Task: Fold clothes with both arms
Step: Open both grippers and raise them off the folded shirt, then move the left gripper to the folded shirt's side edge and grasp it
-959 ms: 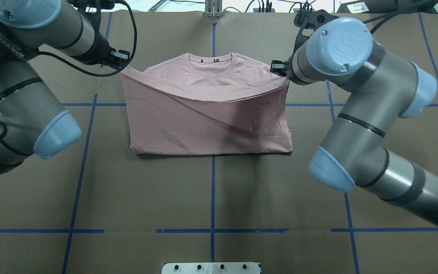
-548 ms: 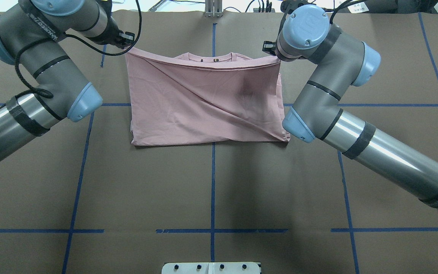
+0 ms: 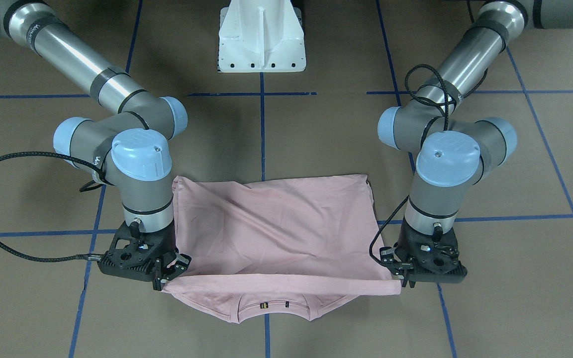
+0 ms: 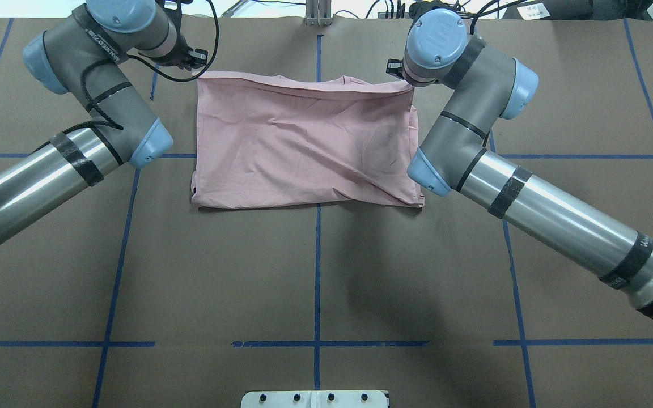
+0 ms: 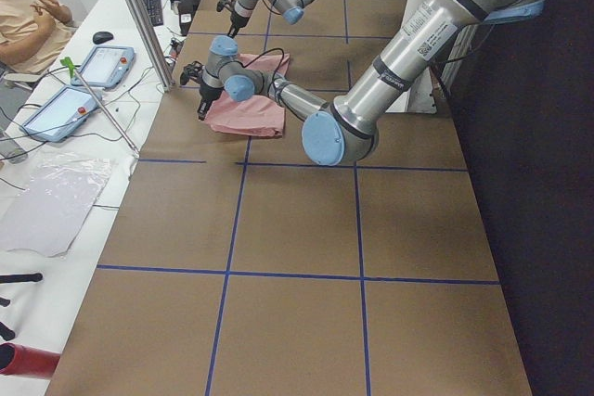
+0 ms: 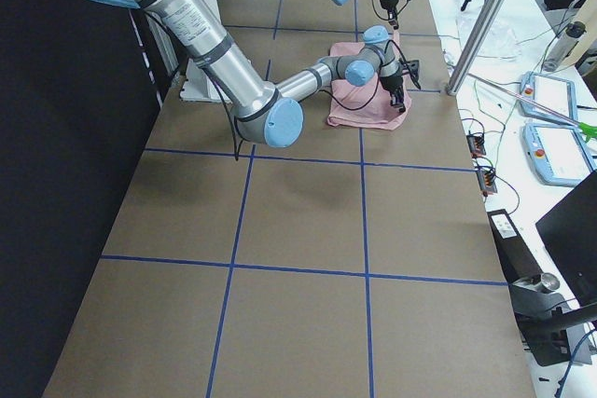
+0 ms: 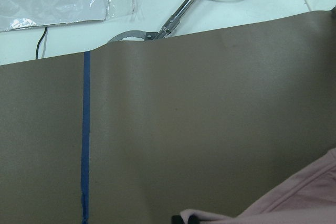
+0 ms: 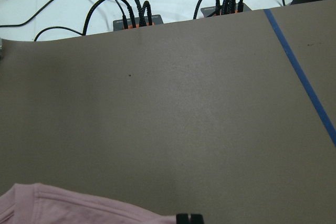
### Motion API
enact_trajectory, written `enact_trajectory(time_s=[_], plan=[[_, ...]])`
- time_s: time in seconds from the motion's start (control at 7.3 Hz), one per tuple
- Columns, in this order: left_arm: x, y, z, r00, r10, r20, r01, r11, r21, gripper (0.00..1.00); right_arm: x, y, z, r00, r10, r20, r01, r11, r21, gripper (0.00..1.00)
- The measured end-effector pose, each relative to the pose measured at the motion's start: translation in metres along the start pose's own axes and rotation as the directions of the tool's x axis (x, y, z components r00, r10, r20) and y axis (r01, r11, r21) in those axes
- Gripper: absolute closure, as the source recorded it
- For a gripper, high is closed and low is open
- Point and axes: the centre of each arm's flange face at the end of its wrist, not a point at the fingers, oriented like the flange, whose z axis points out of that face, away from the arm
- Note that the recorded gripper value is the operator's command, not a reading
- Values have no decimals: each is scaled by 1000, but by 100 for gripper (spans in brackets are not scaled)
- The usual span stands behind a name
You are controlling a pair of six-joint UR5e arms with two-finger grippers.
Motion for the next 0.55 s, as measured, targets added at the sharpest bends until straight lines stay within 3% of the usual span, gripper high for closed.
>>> enact_trajectory(time_s=[0.27,0.55], plan=[[-8,24,-12,998,22,-63,-19,999,49,0,-6,6,-5,998,-63,15,63,998,3,0],[-29,70,-50,989,44,-138,-34,997,75,0,15,1,-25,981,-174,88,178,983,-42,0]])
